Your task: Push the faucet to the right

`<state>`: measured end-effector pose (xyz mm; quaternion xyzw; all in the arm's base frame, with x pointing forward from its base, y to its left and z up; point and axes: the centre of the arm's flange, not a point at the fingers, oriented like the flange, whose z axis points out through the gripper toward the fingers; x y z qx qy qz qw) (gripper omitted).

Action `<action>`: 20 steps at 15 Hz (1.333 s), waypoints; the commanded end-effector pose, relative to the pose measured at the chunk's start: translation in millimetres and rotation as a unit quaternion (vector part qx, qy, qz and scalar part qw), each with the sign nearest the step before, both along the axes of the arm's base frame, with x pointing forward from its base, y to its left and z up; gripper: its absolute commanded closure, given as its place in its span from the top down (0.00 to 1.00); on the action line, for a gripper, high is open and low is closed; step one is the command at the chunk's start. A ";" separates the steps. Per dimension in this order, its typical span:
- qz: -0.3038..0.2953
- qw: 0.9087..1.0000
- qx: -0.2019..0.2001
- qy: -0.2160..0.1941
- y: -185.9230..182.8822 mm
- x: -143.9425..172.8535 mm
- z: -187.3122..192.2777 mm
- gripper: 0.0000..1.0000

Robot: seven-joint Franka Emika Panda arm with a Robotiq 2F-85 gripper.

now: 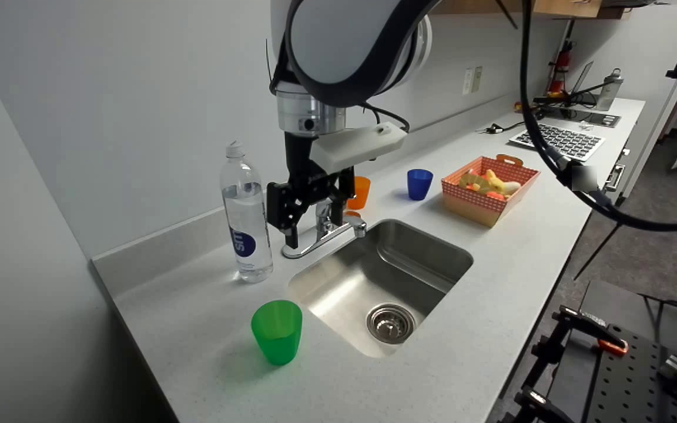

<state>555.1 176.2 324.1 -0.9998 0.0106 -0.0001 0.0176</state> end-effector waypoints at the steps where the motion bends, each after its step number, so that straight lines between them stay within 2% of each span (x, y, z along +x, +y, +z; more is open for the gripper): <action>1: -0.028 0.999 -0.018 0.004 -5.9 31.8 -15.0 1.00; 5: -0.045 0.999 -0.026 0.015 -23.1 37.4 -35.6 1.00; 9: -0.052 0.998 -0.019 0.024 -27.3 27.8 -47.0 1.00; 10: -0.050 0.998 -0.016 0.023 -26.9 26.3 -46.1 0.75; 11: -0.050 0.998 -0.015 0.022 -26.3 25.4 -45.2 0.74; 12: -0.050 0.998 -0.013 0.019 -27.8 25.0 -42.6 0.68; 15: -0.051 0.999 -0.010 0.014 -35.0 25.9 -36.5 0.42; 20: -0.059 0.998 -0.014 0.010 -53.1 26.9 -32.4 0.07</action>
